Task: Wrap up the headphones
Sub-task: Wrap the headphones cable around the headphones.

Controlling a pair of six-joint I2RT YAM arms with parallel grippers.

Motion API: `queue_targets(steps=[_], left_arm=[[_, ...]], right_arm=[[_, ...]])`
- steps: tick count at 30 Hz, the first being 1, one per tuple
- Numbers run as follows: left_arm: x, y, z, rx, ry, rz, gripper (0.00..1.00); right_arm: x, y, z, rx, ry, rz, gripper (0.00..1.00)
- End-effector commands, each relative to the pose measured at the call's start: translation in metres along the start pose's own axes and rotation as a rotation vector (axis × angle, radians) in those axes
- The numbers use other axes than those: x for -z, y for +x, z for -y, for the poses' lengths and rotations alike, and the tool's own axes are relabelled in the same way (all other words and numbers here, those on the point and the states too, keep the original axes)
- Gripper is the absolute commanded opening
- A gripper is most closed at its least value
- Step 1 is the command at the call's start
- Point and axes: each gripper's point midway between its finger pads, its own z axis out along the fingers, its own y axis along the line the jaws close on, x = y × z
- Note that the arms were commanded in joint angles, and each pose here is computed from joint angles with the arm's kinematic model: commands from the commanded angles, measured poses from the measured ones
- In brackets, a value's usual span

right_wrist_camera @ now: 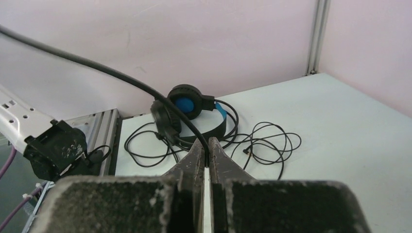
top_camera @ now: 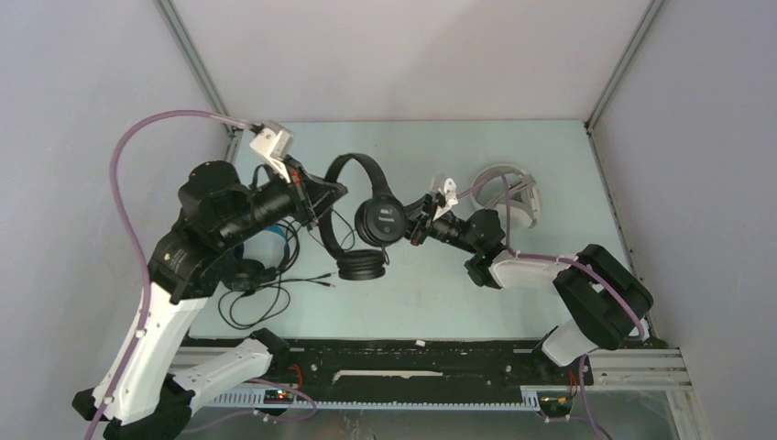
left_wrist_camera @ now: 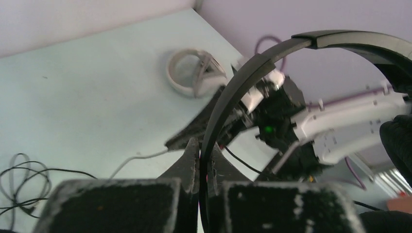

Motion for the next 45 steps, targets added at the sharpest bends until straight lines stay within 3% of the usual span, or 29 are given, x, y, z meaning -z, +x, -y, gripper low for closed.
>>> queue_targets(steps=[1, 5, 15, 28, 37, 45], left_arm=[[-0.007, 0.027, 0.031, 0.015, 0.222, -0.086, 0.00], [-0.010, 0.059, 0.035, 0.009, 0.306, -0.184, 0.00], [-0.009, 0.112, 0.012, -0.077, 0.271, -0.382, 0.00], [-0.009, 0.153, -0.068, -0.263, -0.112, -0.609, 0.00], [-0.007, 0.137, -0.115, -0.332, -0.398, -0.583, 0.00], [-0.001, 0.122, -0.148, -0.362, -0.633, -0.559, 0.00]], right_arm=[[0.002, -0.039, 0.002, 0.032, 0.006, 0.100, 0.00], [0.008, -0.042, 0.015, 0.031, 0.050, 0.090, 0.00], [0.024, -0.056, 0.042, 0.044, 0.153, 0.079, 0.00], [0.038, -0.078, 0.051, 0.052, 0.211, 0.021, 0.00], [0.032, -0.078, 0.035, -0.094, 0.192, -0.167, 0.00], [0.012, -0.095, -0.023, -0.202, -0.036, -0.186, 0.00]])
